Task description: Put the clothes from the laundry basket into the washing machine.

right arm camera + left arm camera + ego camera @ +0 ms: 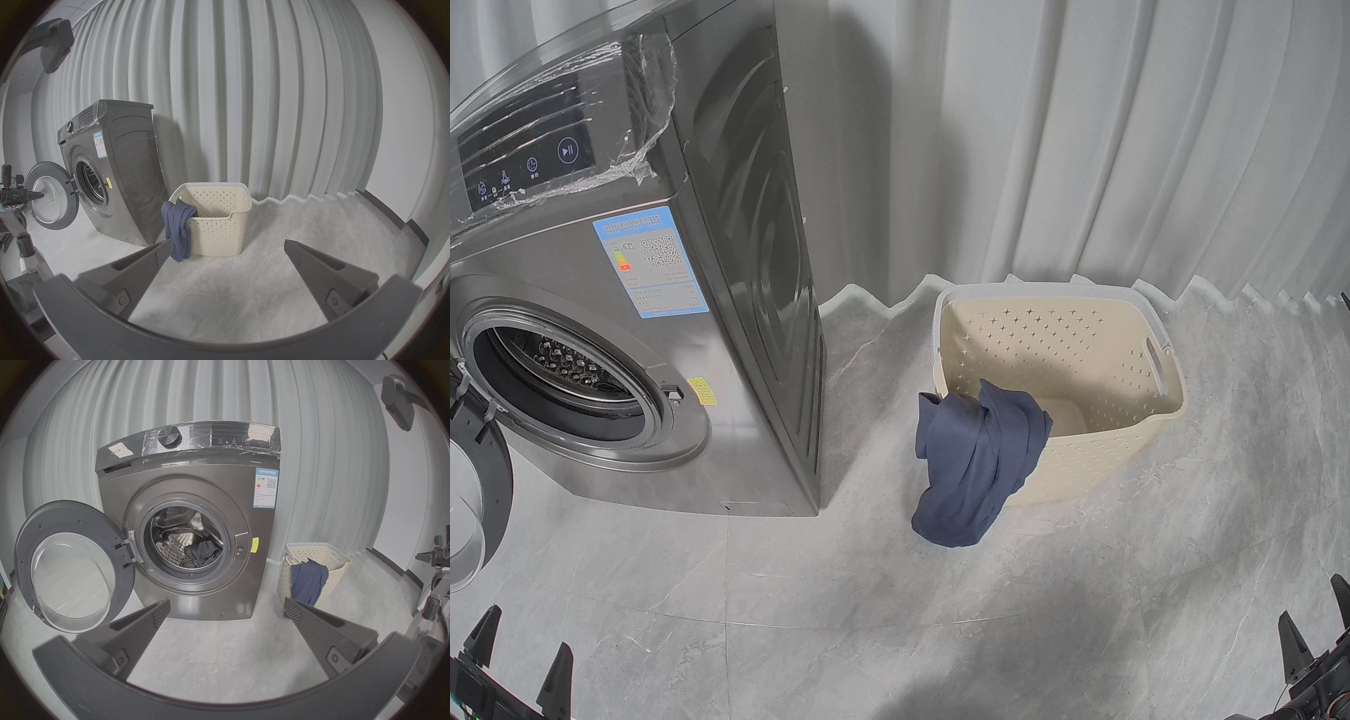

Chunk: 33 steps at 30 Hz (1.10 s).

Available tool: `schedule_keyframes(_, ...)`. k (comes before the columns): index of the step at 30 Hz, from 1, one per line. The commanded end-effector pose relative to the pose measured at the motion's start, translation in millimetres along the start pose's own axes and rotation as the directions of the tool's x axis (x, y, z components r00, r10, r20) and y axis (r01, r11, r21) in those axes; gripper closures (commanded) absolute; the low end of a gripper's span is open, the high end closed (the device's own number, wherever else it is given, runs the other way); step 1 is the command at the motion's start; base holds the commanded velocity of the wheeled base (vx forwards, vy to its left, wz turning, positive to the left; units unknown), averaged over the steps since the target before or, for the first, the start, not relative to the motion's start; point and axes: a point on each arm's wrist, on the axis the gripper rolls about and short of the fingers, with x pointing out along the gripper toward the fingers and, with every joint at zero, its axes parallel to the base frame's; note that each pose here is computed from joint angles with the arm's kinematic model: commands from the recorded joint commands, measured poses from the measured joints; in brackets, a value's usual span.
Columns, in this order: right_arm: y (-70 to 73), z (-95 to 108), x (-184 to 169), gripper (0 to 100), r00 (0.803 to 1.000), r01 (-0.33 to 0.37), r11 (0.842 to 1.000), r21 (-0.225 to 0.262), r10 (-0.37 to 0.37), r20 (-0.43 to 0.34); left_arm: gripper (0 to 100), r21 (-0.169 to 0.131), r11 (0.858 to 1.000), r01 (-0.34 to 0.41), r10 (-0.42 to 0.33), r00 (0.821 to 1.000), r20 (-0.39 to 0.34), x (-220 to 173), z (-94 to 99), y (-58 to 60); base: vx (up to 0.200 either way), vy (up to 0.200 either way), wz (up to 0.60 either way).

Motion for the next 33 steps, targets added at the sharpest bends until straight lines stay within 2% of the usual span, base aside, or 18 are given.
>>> schedule_keyframes(1, 0.1, -5.2, 0.0, 0, 1.000, -0.001, 1.000, 0.000, 0.001, -0.001, 0, 0.000, 1.000, 0.000, 0.000, 1.000, -0.007, 0.5, -4.7, 0.0, 0.000, -0.200, 0.00)
schedule_keyframes(8, 0.1, -5.2, 0.0, 0, 1.000, -0.001, 1.000, 0.000, 0.001, -0.001, 0, 0.000, 1.000, 0.001, -0.001, 1.000, -0.008, 0.5, -4.7, 0.0, 0.000, -0.200, 0.00)
schedule_keyframes(17, 0.1, -5.2, 0.0, 0, 1.000, -0.001, 1.000, 0.000, 0.001, -0.001, 0, 0.003, 1.000, 0.003, -0.003, 1.000, -0.008, 0.5, -4.7, 0.0, 0.000, 0.000, 0.00)
schedule_keyframes(23, 0.1, -5.2, 0.0, 0, 1.000, -0.001, 1.000, 0.000, 0.001, -0.001, 0, 0.006, 1.000, 0.004, -0.004, 1.000, -0.008, 0.5, -4.7, -0.1, 0.200, 0.000, 0.00)
schedule_keyframes(33, 0.1, -5.2, 0.0, 0, 1.000, -0.001, 1.000, 0.000, 0.001, -0.001, 0, -0.002, 1.000, 0.001, -0.001, 1.000, -0.008, 0.5, -4.7, 0.0, 0.000, 0.000, 0.00)
